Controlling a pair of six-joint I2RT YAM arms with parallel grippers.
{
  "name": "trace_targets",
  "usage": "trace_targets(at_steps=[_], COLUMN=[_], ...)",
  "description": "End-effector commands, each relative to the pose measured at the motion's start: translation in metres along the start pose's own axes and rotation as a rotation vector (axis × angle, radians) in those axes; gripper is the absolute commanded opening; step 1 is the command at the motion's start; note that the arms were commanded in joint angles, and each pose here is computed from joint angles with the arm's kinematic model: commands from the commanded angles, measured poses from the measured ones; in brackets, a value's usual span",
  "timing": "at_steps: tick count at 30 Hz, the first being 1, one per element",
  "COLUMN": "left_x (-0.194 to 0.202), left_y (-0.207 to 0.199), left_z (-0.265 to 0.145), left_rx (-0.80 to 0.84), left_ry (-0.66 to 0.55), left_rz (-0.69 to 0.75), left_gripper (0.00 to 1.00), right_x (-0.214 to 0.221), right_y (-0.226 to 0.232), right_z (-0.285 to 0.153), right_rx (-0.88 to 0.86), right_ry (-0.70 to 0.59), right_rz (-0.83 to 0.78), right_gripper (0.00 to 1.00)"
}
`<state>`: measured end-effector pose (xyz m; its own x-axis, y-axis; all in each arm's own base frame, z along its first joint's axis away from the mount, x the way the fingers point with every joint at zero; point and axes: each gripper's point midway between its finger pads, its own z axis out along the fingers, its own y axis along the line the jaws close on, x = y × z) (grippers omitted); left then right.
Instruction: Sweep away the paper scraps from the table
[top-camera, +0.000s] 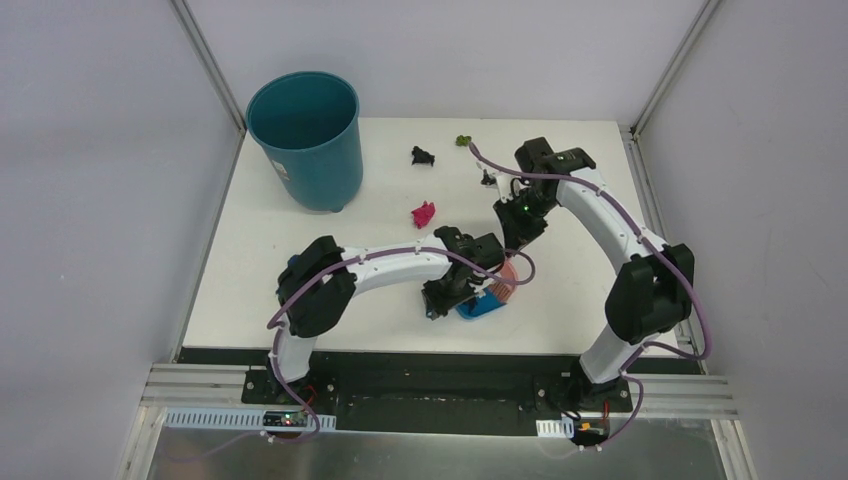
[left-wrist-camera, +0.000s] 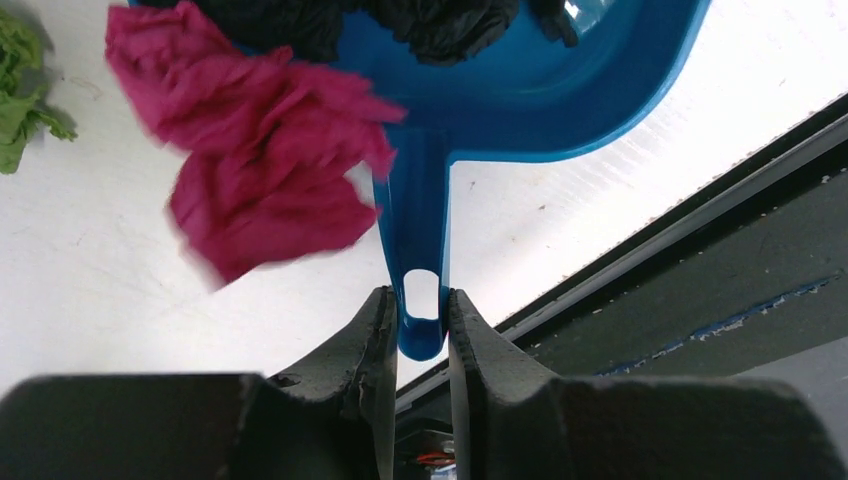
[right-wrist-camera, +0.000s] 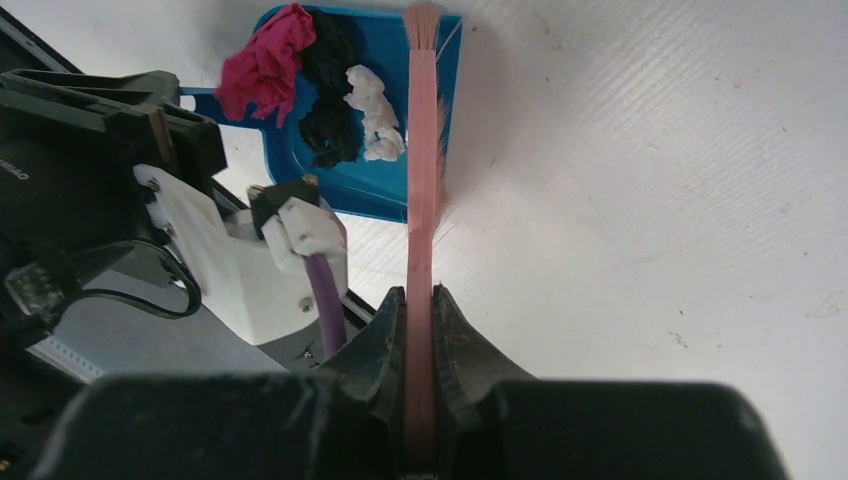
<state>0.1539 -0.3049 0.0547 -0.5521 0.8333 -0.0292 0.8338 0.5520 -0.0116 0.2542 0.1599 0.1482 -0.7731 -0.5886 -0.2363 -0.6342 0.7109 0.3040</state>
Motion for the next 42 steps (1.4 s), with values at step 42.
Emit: trace_targets(at_steps=[42], left_x=[-0.051], left_y=[0.027], left_z=[-0.04], left_rx=[-0.225], left_ry=[-0.675], left_rz=[-0.104], left_gripper=[0.0], right_x=[0.021], right_y=[-0.109], right_z=[-0.041], right_rx=[-0.193], right_ry=[-0.634], right_rz=[0.618], right_gripper=[0.0])
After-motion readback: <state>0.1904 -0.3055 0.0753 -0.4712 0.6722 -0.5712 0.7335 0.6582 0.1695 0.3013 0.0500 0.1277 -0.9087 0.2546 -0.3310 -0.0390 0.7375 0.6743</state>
